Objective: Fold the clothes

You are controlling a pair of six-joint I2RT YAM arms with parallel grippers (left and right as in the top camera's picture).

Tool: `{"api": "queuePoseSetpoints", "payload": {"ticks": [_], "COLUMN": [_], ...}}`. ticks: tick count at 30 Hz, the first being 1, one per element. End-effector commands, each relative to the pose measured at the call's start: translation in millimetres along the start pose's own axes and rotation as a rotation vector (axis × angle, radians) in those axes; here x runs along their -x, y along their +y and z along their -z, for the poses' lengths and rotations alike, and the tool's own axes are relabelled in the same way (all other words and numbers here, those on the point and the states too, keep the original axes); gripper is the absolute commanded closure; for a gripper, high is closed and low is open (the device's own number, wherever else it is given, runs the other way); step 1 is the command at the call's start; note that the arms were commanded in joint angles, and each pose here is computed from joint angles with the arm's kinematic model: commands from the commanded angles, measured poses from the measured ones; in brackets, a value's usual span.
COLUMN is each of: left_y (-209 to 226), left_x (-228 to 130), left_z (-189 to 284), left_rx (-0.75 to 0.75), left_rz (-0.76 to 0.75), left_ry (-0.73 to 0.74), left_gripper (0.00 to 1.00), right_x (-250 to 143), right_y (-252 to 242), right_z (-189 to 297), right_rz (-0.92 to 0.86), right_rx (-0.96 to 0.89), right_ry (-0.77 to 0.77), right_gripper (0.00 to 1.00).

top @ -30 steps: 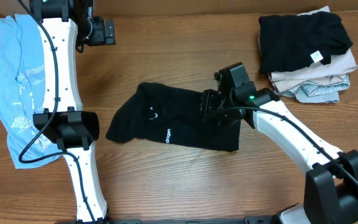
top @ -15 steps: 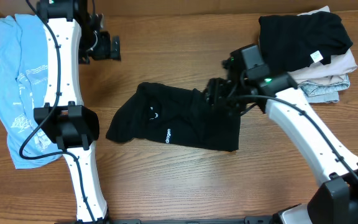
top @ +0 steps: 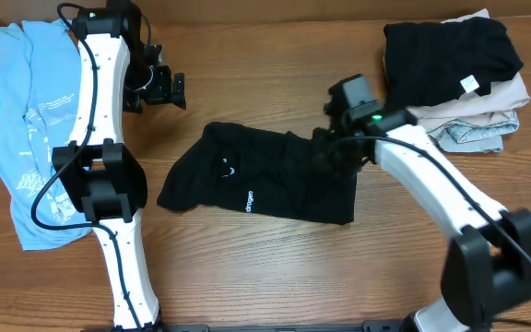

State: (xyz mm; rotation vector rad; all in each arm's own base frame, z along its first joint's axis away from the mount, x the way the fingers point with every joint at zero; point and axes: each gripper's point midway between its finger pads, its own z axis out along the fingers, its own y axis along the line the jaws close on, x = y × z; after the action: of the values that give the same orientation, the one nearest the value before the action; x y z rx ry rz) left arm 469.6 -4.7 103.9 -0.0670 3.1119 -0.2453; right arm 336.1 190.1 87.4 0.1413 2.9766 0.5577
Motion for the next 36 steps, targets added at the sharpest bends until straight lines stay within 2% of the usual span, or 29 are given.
{"api": "queuePoseSetpoints", "payload": {"ticks": [1, 5, 9, 18, 21, 25, 29, 30, 32, 36], "left_y": [-4.6, -4.0, -3.8, -4.0, -4.9, -7.3, -37.4, -44.2, -44.7, -34.3], "left_x": [1.2, 2.2, 4.5, 9.2, 9.0, 0.7, -21.7, -29.5, -32.0, -41.3], "left_z": [6.2, 6.0, 6.2, 6.2, 6.5, 6.0, 10.4, 12.6, 9.5, -2.9], "left_rx": [-0.015, -0.012, -0.011, -0.012, -0.017, -0.032, -0.212, -0.256, -0.260, -0.208], "left_rz": [-0.024, -0.025, -0.026, -0.026, -0.026, -0.025, -0.112, -0.136, -0.135, -0.127], "left_ry": [-0.019, -0.022, -0.032, -0.051, -0.051, -0.017, 0.061, 0.088, 0.101, 0.154], "left_gripper": [0.00, 0.00, 0.00, 0.00, 0.00, 0.00, 0.00, 0.00, 0.00, 0.00], "right_x": [-8.3, -16.6, -29.5, -90.3, -92.9, -72.8, -42.5, -35.1, -21.7, -8.8], "right_y": [-13.5, -18.3, 0.6, 50.8, 55.2, 56.0, 46.1, 40.4, 25.6, -6.5], "right_z": [-26.3, -38.0, -40.1, -52.4, -51.6, -39.4, -6.0, 3.2, 19.6, 33.9], "right_rz": [-0.040, -0.050, 0.011, 0.198, 0.226, 0.199, 0.125, 0.106, 0.082, 0.022], "right_rx": [-0.052, -0.069, -0.003, 0.020, 0.042, 0.062, 0.069, 0.068, 0.064, 0.050], "right_ry": [0.063, 0.114, 0.162, 0.276, 0.285, 0.241, 0.193, 0.183, 0.169, 0.169], "right_gripper": [0.96, 0.96, 0.96, 0.96, 0.96, 0.96, 0.86, 0.80, 0.69, 0.63]}}
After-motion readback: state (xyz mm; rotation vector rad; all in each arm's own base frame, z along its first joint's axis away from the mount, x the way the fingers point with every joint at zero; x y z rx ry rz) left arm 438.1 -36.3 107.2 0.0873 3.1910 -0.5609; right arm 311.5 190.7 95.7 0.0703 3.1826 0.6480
